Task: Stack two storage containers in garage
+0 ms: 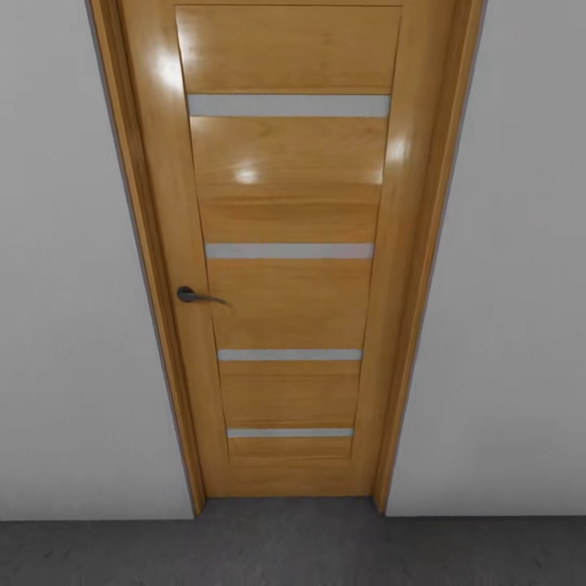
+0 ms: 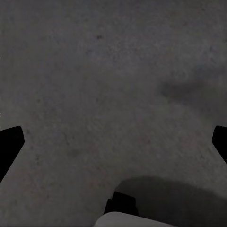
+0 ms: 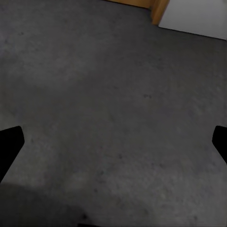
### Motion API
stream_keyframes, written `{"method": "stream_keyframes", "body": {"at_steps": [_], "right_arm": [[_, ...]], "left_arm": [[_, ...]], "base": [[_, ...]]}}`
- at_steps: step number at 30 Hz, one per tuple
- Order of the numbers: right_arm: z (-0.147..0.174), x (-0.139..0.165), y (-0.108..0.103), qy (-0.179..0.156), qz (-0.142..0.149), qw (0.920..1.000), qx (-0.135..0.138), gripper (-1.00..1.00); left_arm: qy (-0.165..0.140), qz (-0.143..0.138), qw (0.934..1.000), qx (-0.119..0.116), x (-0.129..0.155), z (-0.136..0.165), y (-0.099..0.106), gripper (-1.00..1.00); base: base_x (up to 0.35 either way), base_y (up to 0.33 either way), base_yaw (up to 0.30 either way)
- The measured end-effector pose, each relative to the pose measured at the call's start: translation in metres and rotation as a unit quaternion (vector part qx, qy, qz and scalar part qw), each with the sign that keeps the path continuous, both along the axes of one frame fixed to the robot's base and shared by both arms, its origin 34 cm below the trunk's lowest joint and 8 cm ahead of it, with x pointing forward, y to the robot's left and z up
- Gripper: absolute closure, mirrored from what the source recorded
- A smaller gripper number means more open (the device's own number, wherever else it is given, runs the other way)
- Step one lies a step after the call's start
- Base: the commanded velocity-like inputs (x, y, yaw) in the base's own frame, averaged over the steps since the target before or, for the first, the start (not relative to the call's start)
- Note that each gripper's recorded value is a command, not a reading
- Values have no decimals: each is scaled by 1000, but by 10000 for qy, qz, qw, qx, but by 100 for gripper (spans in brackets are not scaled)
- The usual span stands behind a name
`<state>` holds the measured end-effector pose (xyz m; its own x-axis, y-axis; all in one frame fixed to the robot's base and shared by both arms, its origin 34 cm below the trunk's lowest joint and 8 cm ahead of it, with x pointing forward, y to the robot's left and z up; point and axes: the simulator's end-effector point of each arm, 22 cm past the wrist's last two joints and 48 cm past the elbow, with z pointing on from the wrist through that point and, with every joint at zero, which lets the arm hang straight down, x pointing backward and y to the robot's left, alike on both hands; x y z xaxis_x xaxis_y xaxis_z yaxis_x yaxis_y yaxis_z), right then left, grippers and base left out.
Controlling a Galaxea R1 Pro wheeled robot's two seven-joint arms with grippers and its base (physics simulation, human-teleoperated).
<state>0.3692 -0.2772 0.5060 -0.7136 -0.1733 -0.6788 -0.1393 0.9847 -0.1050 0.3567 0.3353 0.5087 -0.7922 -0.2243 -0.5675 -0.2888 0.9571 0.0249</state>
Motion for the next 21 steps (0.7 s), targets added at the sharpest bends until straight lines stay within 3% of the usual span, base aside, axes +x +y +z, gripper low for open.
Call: {"method": "stream_keyframes", "body": {"at_steps": [9, 21], "right_arm": [[0, -1, 0, 9, -3, 10000, 1, -100], [0, 0, 0, 7, -3, 10000, 1, -100]], "left_arm": [[7, 0, 10000, 3, 0, 0, 1, -100], [7, 0, 10000, 5, 0, 0, 1, -100]], "base": [[0, 28, 0], [0, 192, 0]]}}
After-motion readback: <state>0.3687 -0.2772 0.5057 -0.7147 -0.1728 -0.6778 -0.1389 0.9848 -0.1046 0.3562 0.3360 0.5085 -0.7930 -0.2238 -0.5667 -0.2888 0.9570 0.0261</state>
